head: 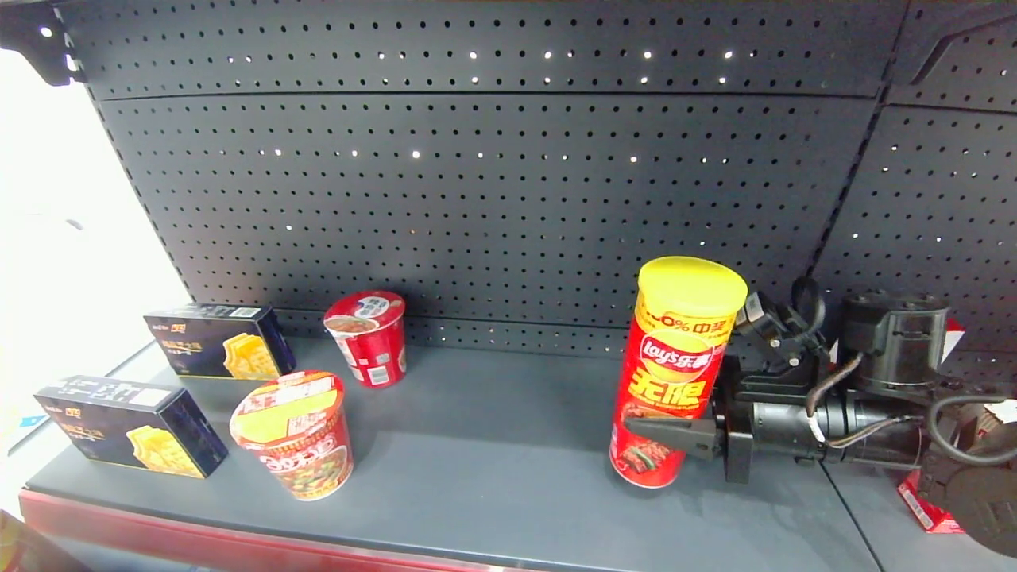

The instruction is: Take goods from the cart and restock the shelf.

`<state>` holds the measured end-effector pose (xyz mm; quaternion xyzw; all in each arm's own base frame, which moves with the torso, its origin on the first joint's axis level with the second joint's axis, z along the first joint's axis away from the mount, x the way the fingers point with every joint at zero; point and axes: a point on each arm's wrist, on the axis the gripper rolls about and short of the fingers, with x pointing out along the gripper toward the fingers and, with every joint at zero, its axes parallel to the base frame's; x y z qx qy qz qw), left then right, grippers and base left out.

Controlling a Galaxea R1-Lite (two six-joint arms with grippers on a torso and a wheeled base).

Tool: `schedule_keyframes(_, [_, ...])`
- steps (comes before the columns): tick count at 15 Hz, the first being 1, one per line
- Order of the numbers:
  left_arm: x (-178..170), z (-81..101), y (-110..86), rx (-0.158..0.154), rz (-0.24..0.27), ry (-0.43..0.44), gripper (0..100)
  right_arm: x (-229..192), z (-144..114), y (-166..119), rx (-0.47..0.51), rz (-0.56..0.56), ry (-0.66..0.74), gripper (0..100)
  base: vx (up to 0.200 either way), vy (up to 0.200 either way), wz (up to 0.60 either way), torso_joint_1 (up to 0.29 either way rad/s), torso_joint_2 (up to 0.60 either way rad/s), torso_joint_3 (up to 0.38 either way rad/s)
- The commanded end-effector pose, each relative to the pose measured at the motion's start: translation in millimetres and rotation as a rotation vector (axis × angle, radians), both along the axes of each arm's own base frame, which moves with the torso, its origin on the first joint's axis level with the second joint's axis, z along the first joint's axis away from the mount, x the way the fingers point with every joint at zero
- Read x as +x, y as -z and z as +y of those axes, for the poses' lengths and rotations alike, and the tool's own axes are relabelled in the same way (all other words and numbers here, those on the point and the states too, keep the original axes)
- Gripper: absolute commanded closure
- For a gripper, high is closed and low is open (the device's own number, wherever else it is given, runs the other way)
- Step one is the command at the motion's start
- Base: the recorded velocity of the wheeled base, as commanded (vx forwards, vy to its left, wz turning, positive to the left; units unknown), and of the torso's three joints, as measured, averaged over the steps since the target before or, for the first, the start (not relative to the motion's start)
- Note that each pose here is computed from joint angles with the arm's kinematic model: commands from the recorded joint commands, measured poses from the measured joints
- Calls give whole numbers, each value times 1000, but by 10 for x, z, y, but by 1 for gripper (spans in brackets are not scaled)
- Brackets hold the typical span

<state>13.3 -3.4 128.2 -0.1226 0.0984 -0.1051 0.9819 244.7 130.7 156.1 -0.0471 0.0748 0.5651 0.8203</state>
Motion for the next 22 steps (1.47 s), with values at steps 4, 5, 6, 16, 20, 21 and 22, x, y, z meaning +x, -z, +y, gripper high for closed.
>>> schedule_keyframes(4, [0, 0, 15, 1, 5, 1, 100, -157, -25, 206, -17, 49, -23, 100, 0, 0, 0, 0, 0, 0])
schedule_keyframes(5, [1, 0, 29, 2, 9, 1, 100, -162, -1, 214, -17, 50, -32, 100, 0, 0, 0, 0, 0, 0])
schedule_keyframes(6, [-1, 0, 37, 3, 11, 1, 100, -166, 15, 222, -18, 54, -38, 100, 0, 0, 0, 0, 0, 0])
schedule_keyframes(16, [-26, 6, 81, 2, 6, -3, 100, -174, 34, 368, -41, 101, -45, 100, 0, 0, 0, 0, 0, 0])
schedule_keyframes(20, [-47, 11, 123, -1, 2, -3, 100, -212, 6, 376, -44, 105, -43, 100, 0, 0, 0, 0, 0, 0])
schedule_keyframes(21, [-47, 11, 123, 1, 2, -3, 100, -213, 5, 383, -47, 102, -44, 100, 0, 0, 0, 0, 0, 0])
schedule_keyframes(22, [-47, 11, 123, -1, 2, -3, 100, -215, 4, 405, -52, 108, -45, 0, 0, 0, 0, 0, 0, 0])
